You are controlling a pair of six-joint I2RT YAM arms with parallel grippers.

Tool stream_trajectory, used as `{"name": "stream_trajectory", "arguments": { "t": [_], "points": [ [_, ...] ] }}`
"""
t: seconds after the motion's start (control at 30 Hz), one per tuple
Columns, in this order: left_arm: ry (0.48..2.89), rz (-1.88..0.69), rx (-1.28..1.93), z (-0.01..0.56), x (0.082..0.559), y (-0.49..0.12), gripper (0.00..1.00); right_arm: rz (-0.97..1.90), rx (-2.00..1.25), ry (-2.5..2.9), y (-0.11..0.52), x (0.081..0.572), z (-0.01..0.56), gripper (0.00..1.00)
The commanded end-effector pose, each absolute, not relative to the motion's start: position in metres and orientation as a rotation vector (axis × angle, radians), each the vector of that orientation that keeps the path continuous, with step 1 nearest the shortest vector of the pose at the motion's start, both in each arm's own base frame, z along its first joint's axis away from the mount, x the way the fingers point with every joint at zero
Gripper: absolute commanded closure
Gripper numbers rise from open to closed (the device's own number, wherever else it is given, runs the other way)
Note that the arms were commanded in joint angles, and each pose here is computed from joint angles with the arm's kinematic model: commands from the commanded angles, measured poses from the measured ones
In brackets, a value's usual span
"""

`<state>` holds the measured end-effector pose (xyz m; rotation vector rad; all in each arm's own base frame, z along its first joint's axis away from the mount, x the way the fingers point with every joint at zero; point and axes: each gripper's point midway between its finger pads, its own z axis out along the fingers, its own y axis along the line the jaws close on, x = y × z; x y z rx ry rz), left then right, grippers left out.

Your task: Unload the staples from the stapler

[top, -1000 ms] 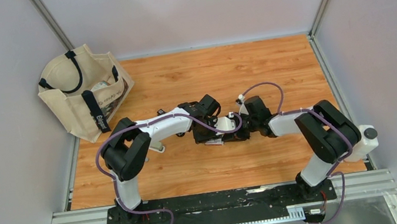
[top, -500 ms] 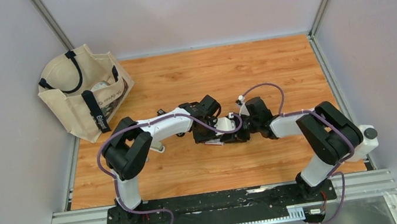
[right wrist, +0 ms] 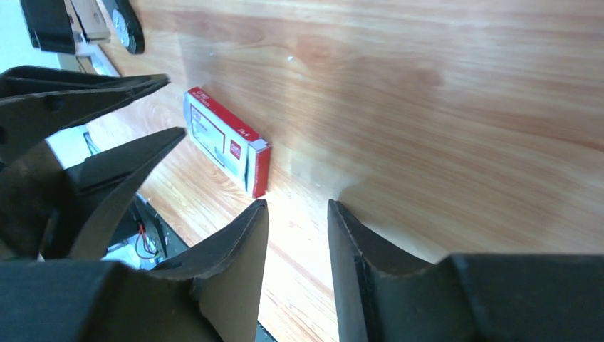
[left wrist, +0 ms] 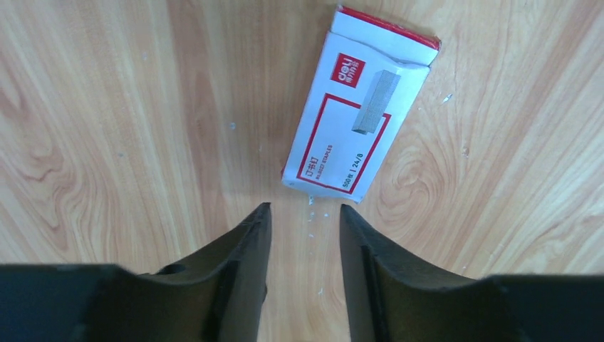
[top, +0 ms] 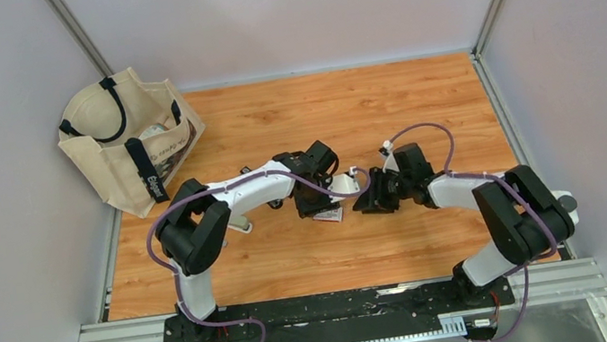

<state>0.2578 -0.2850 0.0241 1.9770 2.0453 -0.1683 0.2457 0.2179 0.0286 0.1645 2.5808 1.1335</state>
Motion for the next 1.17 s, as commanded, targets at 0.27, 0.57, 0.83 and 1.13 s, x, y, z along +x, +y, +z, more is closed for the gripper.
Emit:
{"name": "stream_trajectory", "arguments": {
  "t": [0.27,0.57,0.83,1.13],
  "points": [
    [2.108,-0.285,1.521,0.204,0.267,-0.243,0.36,0.904,0.179,2.471,0.178,0.277,0.094,0.0],
    [2.208,-0.411,1.094,0.275,0.239,-0.149,0.25,0.812,0.111,2.351,0.171,0.288,0.177,0.0],
    [2.173,-0.308,0.825,0.27,0.21,-0.102,0.17,0.829,0.052,2.271,0.178,0.282,0.216,0.0],
    [2.18,-0.244,0.532,0.249,0.223,-0.065,0.14,0.774,0.004,2.272,0.178,0.276,0.214,0.0]
  ]
}}
